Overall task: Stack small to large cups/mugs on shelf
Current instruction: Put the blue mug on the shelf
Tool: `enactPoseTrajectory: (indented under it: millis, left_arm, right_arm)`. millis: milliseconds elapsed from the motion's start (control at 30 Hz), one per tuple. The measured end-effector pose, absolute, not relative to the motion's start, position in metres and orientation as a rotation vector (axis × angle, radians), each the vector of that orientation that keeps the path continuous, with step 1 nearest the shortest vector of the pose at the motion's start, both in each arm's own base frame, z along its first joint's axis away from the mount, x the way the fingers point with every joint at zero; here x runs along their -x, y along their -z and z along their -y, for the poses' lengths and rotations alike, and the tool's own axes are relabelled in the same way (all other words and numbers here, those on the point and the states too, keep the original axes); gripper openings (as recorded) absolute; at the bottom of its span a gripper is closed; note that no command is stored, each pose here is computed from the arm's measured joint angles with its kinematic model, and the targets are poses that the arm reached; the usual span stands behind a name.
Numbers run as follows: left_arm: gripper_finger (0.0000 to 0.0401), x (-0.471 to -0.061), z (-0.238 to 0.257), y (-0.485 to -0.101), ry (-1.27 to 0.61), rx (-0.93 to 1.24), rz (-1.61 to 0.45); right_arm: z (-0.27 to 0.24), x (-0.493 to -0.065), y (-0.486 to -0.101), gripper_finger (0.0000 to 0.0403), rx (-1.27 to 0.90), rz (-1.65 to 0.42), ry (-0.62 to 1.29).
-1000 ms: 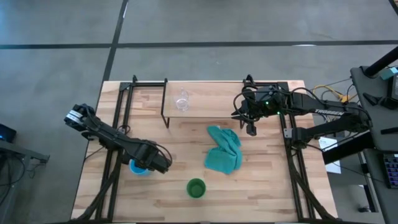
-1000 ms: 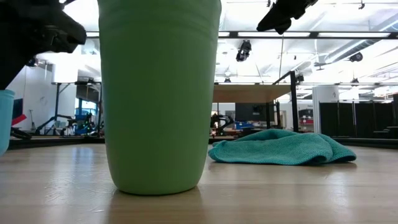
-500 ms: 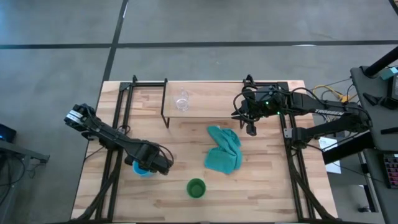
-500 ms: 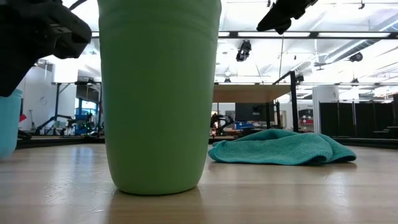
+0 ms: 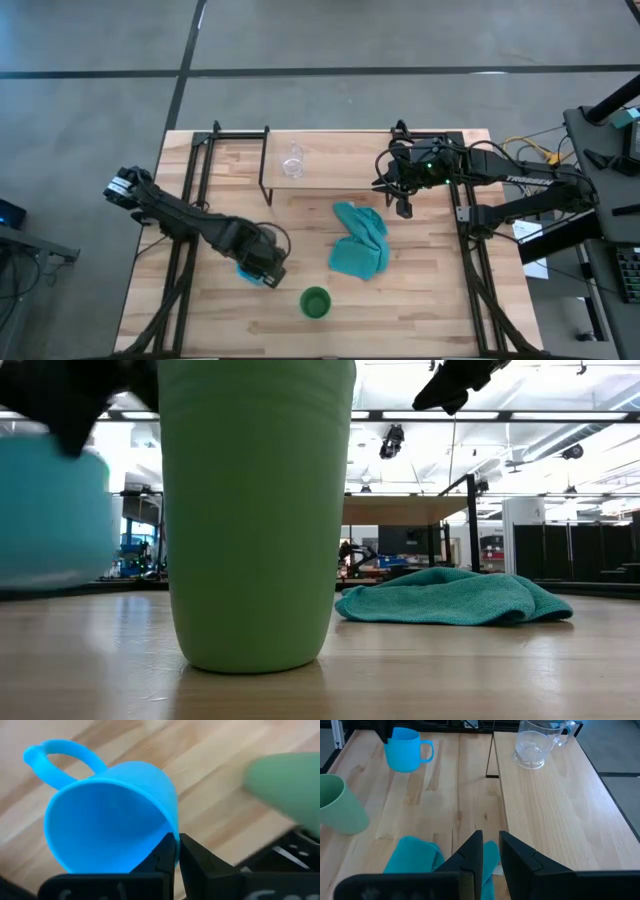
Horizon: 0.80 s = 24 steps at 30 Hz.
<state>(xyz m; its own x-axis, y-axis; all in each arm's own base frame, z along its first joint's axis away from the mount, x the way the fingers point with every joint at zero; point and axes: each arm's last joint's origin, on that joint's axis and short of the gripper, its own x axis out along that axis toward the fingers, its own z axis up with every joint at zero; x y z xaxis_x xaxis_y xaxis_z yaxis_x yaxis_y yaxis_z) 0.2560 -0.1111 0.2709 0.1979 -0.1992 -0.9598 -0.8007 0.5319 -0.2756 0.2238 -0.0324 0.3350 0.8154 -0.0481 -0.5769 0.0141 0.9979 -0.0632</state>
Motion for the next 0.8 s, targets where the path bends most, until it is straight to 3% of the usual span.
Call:
enactPoseTrajectory:
  millis: [167, 367, 800]
  left_arm:
    - [0.0001, -0.275, 0.091, -0.303, -0.471, 0.949, -1.209]
    - [0.0, -0.297, 0.057, -0.337, -0.404, 0.739, -1.065]
    - [0.0, -0.319, -0.02, -0.399, -0.372, 0.436, -1.043]
  right_arm:
    - [0.032, -0.224, -0.335, 0.0056, 0.057, -0.615, 0.033]
    - [0.033, -0.227, -0.339, 0.0056, 0.063, -0.565, 0.037]
    - [0.033, -0.227, -0.339, 0.0057, 0.064, -0.561, 0.038]
